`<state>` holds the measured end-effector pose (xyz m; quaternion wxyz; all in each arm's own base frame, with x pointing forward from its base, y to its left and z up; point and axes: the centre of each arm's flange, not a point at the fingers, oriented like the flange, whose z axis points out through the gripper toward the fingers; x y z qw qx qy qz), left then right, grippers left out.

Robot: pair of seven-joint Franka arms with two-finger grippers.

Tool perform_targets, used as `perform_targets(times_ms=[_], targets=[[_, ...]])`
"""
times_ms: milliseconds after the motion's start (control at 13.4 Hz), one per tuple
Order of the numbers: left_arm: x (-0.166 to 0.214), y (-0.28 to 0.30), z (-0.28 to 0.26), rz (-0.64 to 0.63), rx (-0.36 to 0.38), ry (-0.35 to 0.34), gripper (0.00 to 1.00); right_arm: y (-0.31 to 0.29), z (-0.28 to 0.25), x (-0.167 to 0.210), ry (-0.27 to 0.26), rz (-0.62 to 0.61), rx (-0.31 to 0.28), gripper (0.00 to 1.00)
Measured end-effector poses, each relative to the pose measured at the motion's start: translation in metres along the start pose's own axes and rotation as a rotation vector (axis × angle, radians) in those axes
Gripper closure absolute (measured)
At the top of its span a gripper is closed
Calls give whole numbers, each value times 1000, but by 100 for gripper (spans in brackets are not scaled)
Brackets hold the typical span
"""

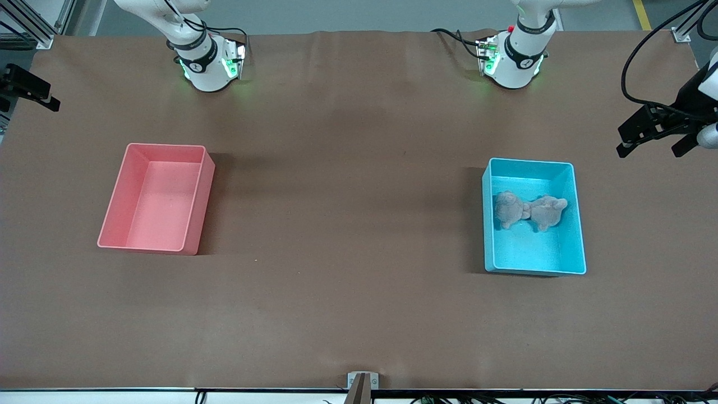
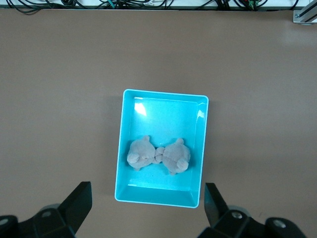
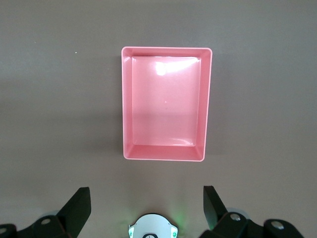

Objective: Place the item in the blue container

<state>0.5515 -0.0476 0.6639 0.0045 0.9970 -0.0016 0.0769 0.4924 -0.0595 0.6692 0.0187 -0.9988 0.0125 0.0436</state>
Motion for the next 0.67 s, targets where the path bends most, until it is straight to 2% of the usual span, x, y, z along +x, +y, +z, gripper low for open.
perform_targets(times_ms=[671], targets=[[3,1,6,2,0,-9,0,0,0,0,1,0,0,0]])
